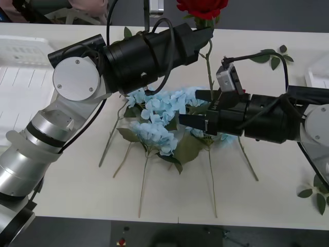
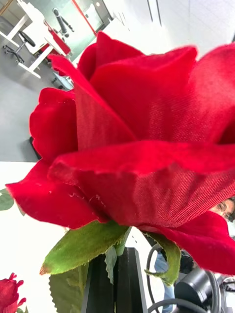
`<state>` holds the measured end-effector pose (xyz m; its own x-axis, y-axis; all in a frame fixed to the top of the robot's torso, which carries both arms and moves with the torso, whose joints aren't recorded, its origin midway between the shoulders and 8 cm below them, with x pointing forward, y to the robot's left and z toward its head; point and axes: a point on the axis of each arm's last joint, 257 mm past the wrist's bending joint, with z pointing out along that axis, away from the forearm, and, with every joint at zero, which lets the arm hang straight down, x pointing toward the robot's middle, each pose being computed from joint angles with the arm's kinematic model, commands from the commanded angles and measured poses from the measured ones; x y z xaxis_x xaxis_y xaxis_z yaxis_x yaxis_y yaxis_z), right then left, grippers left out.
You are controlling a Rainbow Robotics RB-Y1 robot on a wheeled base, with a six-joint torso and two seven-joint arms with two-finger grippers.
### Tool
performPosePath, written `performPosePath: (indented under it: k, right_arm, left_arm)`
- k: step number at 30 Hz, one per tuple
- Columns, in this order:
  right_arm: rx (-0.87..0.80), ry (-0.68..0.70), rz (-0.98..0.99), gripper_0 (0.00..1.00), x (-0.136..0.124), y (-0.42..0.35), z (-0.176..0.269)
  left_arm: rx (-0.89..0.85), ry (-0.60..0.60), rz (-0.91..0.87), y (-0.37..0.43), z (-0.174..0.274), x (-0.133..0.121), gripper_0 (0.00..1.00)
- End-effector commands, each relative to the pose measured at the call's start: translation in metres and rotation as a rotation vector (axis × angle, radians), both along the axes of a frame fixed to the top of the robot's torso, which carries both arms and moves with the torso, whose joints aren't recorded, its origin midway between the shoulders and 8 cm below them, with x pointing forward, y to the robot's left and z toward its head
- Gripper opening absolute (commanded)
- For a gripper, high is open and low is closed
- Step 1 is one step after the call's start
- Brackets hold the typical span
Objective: Put the red flowers into the right box and the blue flowers into the left box
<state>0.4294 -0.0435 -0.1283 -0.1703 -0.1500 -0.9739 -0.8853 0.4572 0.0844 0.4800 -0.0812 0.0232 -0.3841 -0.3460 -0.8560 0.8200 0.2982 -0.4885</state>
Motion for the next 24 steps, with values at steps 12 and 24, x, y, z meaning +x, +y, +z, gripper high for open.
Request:
performPosePath:
  k: [12,24]
  right_arm:
    - [-0.005,-0.052,0.036,0.46,0.017,0.051,-0.002]
    - [-0.005,-0.053,0.014,0.0,0.022,0.052,-0.002]
  left_arm:
    - [-0.014,-0.06,-0.019,-0.011,0.026,-0.008,0.0]
    - [-0.014,-0.06,-0.019,-0.011,0.026,-0.008,0.0]
